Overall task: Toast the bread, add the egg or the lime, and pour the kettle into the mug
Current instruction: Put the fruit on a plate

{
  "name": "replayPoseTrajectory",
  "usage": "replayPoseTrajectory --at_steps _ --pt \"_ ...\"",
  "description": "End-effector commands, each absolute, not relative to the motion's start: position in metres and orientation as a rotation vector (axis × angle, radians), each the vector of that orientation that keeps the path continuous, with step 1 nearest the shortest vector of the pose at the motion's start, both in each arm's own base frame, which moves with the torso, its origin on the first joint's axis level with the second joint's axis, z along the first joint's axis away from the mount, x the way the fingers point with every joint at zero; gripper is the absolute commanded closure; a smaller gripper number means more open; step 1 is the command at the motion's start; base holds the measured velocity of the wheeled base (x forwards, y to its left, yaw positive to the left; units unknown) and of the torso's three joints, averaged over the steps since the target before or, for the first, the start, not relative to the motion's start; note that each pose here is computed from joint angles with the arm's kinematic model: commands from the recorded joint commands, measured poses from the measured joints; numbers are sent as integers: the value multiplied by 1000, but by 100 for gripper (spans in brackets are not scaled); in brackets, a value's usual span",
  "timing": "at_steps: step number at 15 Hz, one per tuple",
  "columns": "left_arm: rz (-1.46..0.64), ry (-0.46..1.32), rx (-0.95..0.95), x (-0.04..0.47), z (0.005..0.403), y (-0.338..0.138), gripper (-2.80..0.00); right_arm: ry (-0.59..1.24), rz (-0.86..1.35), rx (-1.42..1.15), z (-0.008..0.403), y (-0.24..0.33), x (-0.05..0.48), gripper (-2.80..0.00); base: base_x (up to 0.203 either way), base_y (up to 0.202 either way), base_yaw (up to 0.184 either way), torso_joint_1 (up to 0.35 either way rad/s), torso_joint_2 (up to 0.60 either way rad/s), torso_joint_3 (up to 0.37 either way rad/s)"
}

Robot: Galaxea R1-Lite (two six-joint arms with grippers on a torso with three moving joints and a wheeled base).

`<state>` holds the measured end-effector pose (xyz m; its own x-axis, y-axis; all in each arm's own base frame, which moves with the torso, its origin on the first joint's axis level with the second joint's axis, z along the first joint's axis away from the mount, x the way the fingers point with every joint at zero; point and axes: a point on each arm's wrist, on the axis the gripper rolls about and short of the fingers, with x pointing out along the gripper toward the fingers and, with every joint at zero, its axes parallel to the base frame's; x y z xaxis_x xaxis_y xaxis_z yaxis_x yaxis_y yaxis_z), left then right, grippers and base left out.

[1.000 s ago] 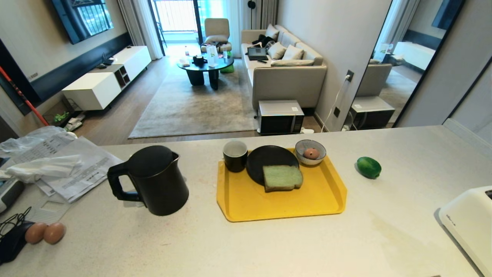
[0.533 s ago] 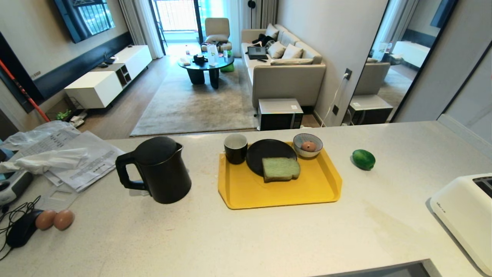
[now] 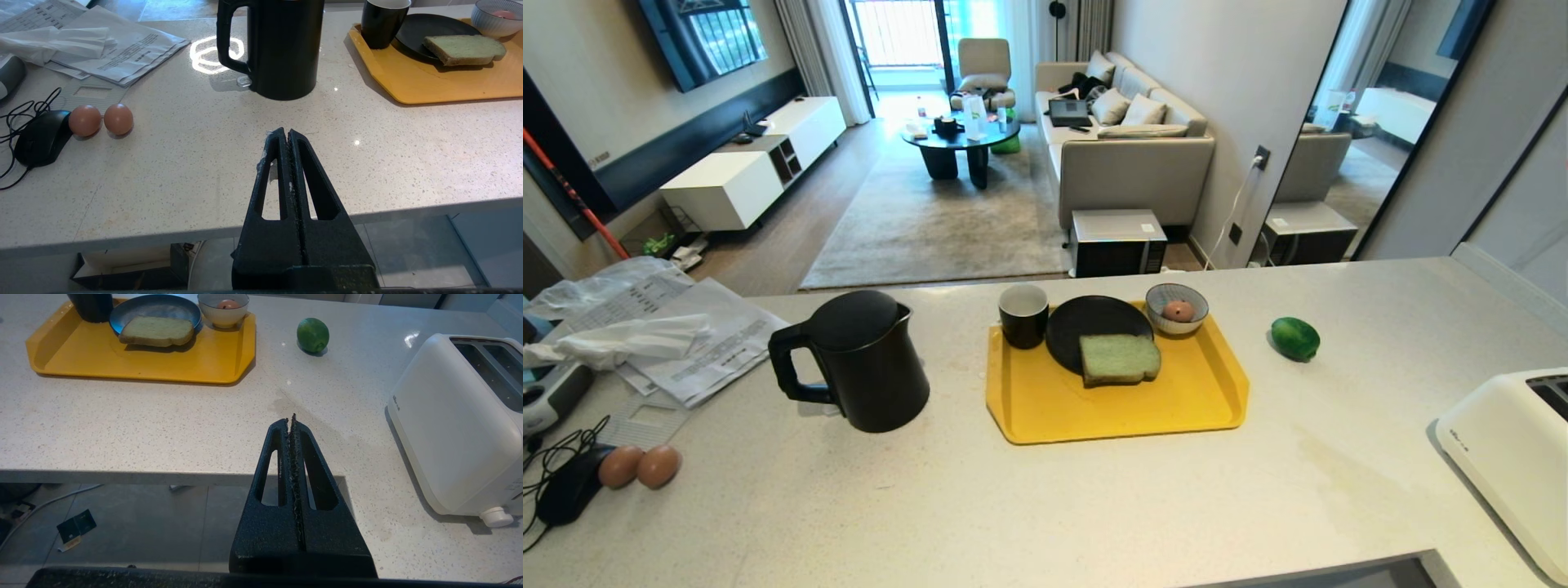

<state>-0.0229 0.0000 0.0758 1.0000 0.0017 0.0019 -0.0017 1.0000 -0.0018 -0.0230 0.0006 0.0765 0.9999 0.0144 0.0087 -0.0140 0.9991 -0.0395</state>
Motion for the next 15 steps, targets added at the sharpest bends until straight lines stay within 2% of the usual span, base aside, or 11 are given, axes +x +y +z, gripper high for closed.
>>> replayPoseTrajectory --at_steps 1,15 --pt "2 -1 -3 -23 76 0 0 -8 15 -40 77 1 -23 0 0 0 0 0 0 0" --pt "2 0 -3 -23 76 0 0 -6 15 -41 76 1 -23 0 0 0 0 0 0 0"
